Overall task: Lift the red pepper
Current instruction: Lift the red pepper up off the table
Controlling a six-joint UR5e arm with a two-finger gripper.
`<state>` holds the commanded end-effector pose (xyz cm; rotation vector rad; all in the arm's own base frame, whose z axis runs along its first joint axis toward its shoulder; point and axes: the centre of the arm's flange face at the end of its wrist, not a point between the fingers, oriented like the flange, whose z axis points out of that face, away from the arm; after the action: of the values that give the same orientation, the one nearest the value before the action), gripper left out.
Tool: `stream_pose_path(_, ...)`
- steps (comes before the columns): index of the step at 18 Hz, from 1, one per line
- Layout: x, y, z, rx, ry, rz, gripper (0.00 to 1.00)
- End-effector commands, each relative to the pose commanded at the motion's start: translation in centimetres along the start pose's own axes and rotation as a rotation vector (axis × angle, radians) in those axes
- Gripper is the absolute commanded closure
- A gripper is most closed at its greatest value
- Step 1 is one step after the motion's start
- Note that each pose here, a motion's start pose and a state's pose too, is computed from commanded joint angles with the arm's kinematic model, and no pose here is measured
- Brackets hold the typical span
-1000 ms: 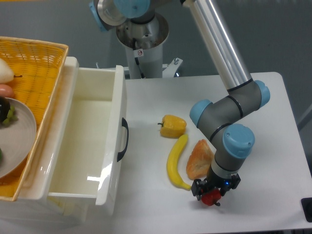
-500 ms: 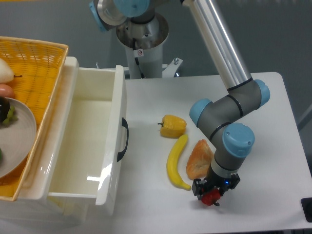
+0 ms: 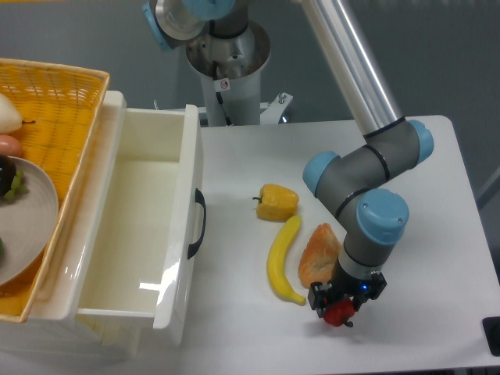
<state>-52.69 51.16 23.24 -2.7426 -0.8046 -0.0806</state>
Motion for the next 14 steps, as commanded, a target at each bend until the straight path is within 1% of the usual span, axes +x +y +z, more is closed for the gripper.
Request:
stream_pose_path(2, 0.4, 0.6, -1.4, 0.006, -0.003, 0.062, 0.56)
stream_pose_path(6, 1.2, 1.0, -4.2, 0.023, -0.018, 0.13, 0.56)
stream_pose_path(7, 1.4, 1.3, -5.0, 0.023, -0.034, 0.149, 0.56)
stream_pose_path(9, 2.1, 1.9, -6.3, 0.012, -0.068, 0.219, 0.56)
stream_pose_path(11, 2.8, 2.5, -7.4, 0.009, -0.078, 0.281, 0.56)
stream_pose_path(13, 3.7, 3.3, -8.4, 0.009, -0.086, 0.31, 0.56)
stream_pose_path(14, 3.8, 3.6, -9.5, 0.006, -0.114, 0.314, 0.56)
